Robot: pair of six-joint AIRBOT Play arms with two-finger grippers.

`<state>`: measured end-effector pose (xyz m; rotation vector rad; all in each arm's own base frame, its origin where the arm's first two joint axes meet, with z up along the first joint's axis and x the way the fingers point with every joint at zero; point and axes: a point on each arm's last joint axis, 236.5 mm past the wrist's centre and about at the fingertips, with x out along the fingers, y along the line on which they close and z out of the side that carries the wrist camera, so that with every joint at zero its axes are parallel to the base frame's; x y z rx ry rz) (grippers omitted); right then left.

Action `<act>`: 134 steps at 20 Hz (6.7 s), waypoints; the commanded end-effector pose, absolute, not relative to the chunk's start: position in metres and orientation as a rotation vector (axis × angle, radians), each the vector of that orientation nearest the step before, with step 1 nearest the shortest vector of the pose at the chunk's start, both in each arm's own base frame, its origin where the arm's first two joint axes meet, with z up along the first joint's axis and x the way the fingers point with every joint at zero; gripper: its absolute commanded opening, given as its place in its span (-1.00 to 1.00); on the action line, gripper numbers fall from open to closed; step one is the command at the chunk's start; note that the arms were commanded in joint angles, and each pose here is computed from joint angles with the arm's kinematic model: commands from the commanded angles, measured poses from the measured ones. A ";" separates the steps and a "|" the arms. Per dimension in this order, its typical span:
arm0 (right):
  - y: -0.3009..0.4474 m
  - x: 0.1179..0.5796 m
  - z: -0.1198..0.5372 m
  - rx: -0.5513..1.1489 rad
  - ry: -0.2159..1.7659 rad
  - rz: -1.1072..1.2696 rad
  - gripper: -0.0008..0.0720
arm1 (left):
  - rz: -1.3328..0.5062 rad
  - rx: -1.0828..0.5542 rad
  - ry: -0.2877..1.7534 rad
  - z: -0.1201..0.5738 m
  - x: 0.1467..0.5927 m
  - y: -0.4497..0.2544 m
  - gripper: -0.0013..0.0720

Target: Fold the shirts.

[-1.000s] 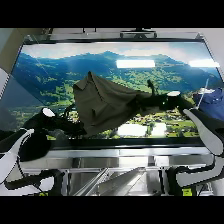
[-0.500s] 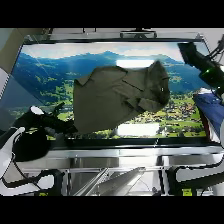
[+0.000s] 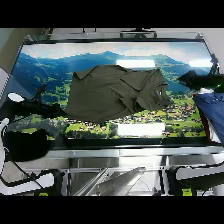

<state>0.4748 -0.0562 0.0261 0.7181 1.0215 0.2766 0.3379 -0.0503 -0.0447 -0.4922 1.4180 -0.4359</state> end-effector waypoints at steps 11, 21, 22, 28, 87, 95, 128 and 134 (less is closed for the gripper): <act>0.029 0.373 -0.097 0.900 1.485 0.139 0.03 | -0.465 -0.440 1.429 -0.043 0.340 -0.061 -0.91; 0.076 0.410 -0.102 1.076 1.395 0.217 -0.07 | -0.472 -0.432 1.427 -0.044 0.339 -0.060 -0.91; 0.081 0.411 -0.097 1.097 1.388 0.247 -0.16 | -0.472 -0.432 1.427 -0.044 0.339 -0.060 -0.91; 0.080 0.391 -0.063 1.148 1.434 0.366 -0.56 | -0.472 -0.433 1.427 -0.044 0.339 -0.061 -0.91; -0.013 0.581 -0.007 1.150 0.641 0.483 -0.93 | -0.775 -0.879 0.945 -0.003 0.573 -0.042 -0.92; -0.032 0.517 -0.026 1.029 0.886 0.597 -0.93 | -0.698 -0.700 1.298 -0.061 0.518 -0.021 -0.94; -0.063 0.468 -0.059 0.820 1.182 0.381 -0.16 | -0.666 -0.733 1.456 -0.037 0.492 -0.018 -0.17; -0.064 0.409 -0.009 0.644 1.271 0.346 -0.16 | -0.634 -0.899 1.551 -0.023 0.414 -0.002 -0.29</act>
